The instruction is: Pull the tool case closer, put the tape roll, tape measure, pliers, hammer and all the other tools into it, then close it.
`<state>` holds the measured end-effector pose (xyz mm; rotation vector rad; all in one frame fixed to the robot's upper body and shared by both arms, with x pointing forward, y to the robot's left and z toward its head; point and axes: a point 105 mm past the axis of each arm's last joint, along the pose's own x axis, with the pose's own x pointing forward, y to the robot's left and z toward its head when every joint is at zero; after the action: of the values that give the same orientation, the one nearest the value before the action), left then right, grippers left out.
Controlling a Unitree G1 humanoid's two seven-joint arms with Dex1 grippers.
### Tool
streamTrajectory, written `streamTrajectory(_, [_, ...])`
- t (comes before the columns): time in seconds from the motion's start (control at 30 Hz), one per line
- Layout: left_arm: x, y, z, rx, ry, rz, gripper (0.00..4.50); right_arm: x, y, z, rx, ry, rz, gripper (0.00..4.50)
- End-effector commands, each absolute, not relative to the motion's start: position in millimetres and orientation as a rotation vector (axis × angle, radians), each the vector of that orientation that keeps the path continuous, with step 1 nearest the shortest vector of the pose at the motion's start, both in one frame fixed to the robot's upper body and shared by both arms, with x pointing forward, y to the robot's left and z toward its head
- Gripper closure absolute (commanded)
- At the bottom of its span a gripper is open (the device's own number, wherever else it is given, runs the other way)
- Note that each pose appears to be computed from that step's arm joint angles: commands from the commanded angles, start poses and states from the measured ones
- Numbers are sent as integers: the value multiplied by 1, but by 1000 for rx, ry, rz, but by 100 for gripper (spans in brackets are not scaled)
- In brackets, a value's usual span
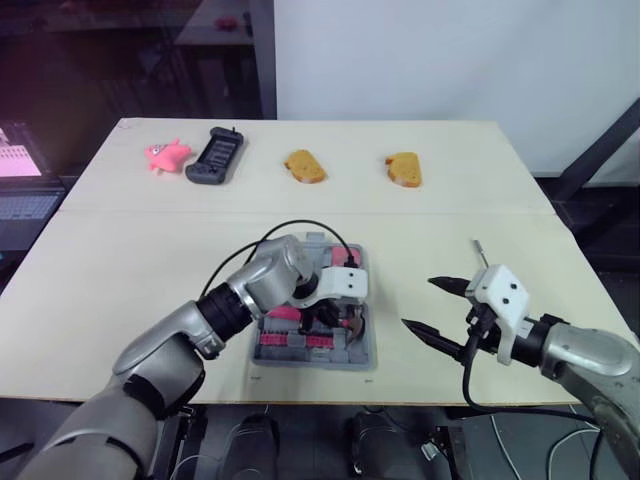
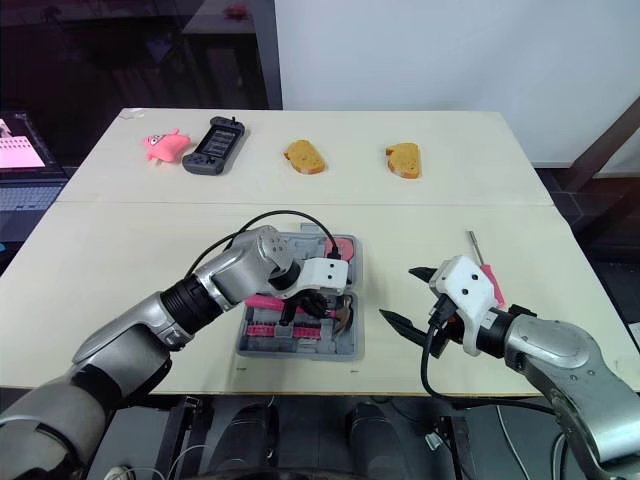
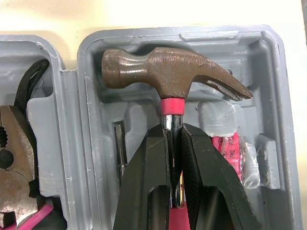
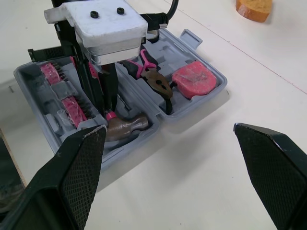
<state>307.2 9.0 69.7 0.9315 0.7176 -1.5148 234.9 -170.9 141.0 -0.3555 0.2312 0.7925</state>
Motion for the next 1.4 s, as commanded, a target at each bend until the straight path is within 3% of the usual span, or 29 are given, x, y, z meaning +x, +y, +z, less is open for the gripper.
streamTrajectory(0.03, [307, 10, 63, 941, 729, -1497, 443, 233, -168, 149, -375, 197, 793, 0])
streamTrajectory(0.4, [309, 10, 58, 941, 716, -1462, 443, 233, -169, 149, -374, 198, 790, 0])
streamTrajectory(0.57, [312, 7, 66, 949, 669, -1464, 237, 233, -168, 150, -372, 197, 792, 0])
streamTrajectory(0.7, [312, 4, 81, 942, 625, -1468, 28, 233, -168, 149, -369, 198, 793, 0])
streamTrajectory(0.93, [316, 8, 99, 950, 557, -1448, 28, 233, -167, 148, -364, 200, 796, 0])
streamTrajectory(1.1, [317, 15, 118, 838, 483, -1448, 28, 233, -166, 148, -362, 198, 792, 0])
streamTrajectory(1.2, [318, 26, 121, 774, 427, -1443, 114, 233, -166, 148, -361, 197, 789, 0])
streamTrajectory(1.4, [316, 43, 118, 632, 321, -1424, 433, 232, -166, 148, -359, 197, 782, 0])
